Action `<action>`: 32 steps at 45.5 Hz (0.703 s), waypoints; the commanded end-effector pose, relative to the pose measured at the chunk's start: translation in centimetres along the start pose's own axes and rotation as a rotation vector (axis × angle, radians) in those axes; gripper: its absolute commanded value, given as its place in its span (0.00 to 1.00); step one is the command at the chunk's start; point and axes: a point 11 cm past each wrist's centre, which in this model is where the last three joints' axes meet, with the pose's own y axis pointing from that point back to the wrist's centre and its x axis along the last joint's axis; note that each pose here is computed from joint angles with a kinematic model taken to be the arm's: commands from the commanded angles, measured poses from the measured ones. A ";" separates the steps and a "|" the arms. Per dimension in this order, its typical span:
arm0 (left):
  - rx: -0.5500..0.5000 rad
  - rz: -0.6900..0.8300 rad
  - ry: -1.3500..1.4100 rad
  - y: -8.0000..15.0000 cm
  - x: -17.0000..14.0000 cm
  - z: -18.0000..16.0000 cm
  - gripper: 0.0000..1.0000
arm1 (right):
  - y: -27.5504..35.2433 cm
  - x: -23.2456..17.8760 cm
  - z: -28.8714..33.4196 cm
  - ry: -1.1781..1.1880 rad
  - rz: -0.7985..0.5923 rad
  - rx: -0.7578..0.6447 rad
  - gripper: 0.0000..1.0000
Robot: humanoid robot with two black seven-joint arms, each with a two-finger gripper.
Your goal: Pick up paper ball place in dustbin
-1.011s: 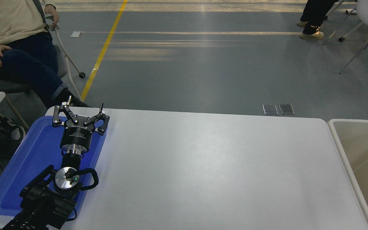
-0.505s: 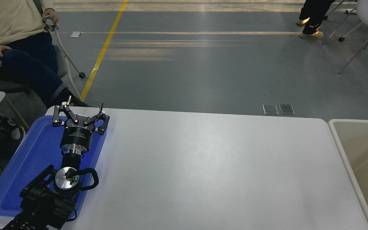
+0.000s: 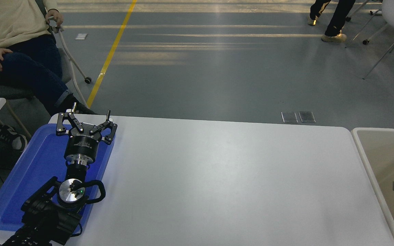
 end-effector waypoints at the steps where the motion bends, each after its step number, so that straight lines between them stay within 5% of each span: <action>1: 0.001 0.001 0.000 0.0 0.0 0.0 1.00 | -0.1 0.2 -0.2 -0.043 0.020 0.008 0.99; 15: 0.000 0.001 0.000 0.0 0.0 0.0 1.00 | 0.2 2.6 -1.3 -0.273 0.126 0.079 1.00; 32: 0.001 0.000 0.000 0.0 0.0 0.0 1.00 | 1.9 11.7 -6.6 -0.877 0.331 0.297 1.00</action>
